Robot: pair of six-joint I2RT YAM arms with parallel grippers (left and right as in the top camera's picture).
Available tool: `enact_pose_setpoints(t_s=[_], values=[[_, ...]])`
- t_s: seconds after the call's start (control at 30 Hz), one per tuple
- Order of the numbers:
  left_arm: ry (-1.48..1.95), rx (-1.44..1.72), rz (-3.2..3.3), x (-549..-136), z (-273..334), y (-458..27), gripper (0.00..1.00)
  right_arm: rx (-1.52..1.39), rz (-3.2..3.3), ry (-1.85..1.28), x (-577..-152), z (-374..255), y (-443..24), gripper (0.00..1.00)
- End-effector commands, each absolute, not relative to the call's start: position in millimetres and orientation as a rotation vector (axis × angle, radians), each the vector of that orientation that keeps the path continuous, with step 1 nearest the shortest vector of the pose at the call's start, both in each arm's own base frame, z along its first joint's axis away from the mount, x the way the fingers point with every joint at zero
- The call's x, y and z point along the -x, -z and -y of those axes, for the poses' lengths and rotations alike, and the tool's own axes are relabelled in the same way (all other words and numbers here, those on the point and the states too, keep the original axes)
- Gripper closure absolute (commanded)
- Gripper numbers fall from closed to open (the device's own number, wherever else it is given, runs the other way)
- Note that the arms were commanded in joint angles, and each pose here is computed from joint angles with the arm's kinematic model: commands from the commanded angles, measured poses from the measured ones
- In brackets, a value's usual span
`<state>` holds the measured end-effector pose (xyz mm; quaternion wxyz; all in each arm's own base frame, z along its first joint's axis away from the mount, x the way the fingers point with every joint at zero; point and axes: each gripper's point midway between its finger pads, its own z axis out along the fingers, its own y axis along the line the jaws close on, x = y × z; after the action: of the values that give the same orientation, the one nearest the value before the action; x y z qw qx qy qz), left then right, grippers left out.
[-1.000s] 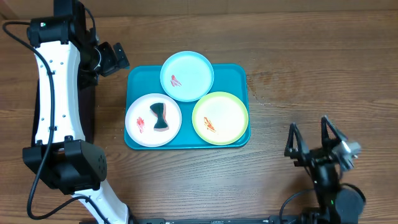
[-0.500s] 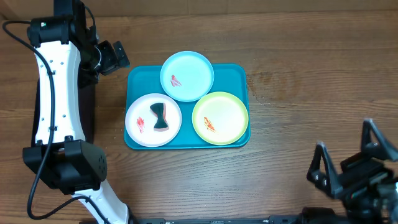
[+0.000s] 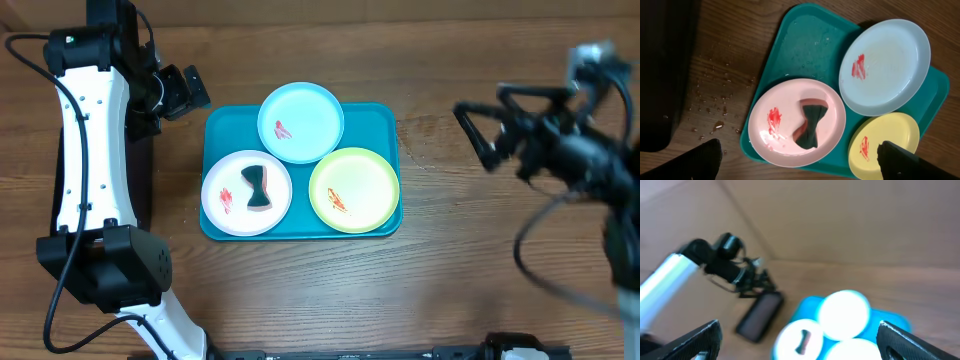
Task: Clean dirty plates on tray and stack at the side
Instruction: 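Reach the right gripper to the pink plate rim and grasp it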
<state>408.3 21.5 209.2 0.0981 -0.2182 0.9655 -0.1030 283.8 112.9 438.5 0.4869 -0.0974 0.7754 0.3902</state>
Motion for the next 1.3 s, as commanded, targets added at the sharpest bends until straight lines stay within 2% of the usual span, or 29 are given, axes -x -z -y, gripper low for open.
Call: enact_pose_setpoints(t_s=[0.0,0.1,0.2,0.3,0.6,0.63,0.7,0.73,0.77,0.9,0.93,1.0,1.03,1.27], values=[[0.332,0.623,-2.851,-408.9,-15.7,-213.3,0.0,0.278,-1.952,-1.253,-291.1,-149.2,-431.2,0.0],[0.332,0.623,-2.851,-408.9,-15.7,-213.3,0.0,0.253,-2.106,-1.162,-315.9,-174.2,-390.4,0.01],[0.332,0.622,-2.851,-409.0,-15.6,-213.3,0.0,0.173,-2.33,-0.862,-336.1,-191.3,-335.4,0.01],[0.332,0.623,-2.85,-409.1,-15.8,-213.3,0.0,0.21,-2.471,-0.64,-345.5,-218.0,-294.6,0.0],[0.33,0.622,-2.85,-409.3,-16.0,-213.3,0.0,0.416,-2.577,-0.624,-371.2,-320.6,-191.5,0.0],[0.331,0.622,-2.851,-409.0,-15.9,-213.3,0.0,0.423,-2.591,-0.621,-373.1,-325.6,-180.2,0.06],[0.328,0.597,-2.859,-408.0,-15.7,-213.1,0.0,0.384,-2.632,-0.623,-378.6,-334.7,-155.7,0.28],[0.325,0.577,-2.861,-408.4,-15.8,-212.8,0.0,0.353,-2.652,-0.626,-381.8,-339.3,-142.5,0.47],[0.324,0.565,-2.863,-408.5,-15.7,-212.7,0.0,0.333,-2.664,-0.628,-384.5,-342.7,-133.0,0.53],[0.321,0.55,-2.88,-407.0,-15.4,-209.6,0.0,0.319,-2.719,-0.605,-389.4,-349.3,-93.5,0.55],[0.321,0.552,-2.884,-406.7,-15.3,-208.9,0.04,0.314,-2.737,-0.595,-389.1,-349.0,-84.7,0.55],[0.321,0.553,-2.889,-406.2,-15.3,-206.5,0.17,0.314,-2.764,-0.579,-388.2,-348.4,-71.2,0.55],[0.321,0.555,-2.893,-405.7,-15.2,-205.0,0.2,0.314,-2.776,-0.571,-387.8,-348.0,-64.8,0.55],[0.32,0.556,-2.942,-398.7,-14.4,-188.1,0.2,0.315,-2.83,-0.537,-383.6,-345.5,-35.8,0.55]])
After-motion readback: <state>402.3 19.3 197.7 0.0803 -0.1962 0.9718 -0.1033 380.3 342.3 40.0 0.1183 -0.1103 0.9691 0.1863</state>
